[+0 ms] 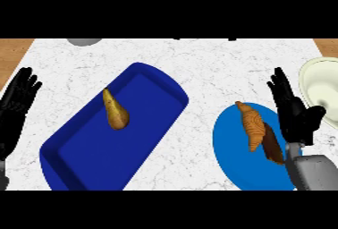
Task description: Pick the croissant from the plate and place it in the bowl
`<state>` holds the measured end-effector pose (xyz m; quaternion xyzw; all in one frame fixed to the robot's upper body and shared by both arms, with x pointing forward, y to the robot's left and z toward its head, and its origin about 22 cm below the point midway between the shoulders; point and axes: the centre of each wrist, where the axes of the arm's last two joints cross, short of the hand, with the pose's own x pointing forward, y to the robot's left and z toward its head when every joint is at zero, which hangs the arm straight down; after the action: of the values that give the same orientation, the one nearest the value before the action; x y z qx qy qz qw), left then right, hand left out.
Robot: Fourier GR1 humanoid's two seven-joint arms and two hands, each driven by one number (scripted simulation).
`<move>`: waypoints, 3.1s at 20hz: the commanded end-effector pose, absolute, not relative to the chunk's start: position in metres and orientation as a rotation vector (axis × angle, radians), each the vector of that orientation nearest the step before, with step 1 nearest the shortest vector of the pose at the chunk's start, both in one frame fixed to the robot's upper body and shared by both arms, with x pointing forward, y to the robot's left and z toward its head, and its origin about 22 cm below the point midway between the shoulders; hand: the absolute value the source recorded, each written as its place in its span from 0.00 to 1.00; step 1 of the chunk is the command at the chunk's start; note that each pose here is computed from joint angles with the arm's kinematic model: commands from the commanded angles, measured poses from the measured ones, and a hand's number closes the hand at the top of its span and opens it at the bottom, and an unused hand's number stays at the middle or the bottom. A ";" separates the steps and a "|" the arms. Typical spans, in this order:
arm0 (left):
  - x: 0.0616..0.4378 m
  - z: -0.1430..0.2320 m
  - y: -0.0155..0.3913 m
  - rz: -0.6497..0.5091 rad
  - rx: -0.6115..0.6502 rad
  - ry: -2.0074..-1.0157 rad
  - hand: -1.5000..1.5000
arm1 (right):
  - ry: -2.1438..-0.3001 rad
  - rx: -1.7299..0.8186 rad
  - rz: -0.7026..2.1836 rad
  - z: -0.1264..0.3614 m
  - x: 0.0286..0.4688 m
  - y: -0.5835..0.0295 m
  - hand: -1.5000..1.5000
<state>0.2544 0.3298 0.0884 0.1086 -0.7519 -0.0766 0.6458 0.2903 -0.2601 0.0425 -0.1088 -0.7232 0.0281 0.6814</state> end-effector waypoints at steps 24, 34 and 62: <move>0.273 0.033 0.225 -0.098 0.080 -1.597 0.50 | -1.866 -0.665 0.244 0.110 0.210 -0.262 0.00; 0.269 0.027 0.236 -0.120 0.081 -1.584 0.50 | -1.472 -0.582 0.413 0.126 0.234 -0.253 0.00; 0.270 0.026 0.209 -0.113 0.063 -1.593 0.50 | -1.418 -0.352 0.372 0.097 0.221 -0.274 0.00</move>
<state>0.2735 0.2157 0.0299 0.0313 -0.7139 -0.0486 0.6978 0.2273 -0.2651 0.0971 -0.1709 -0.6450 0.1792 0.7229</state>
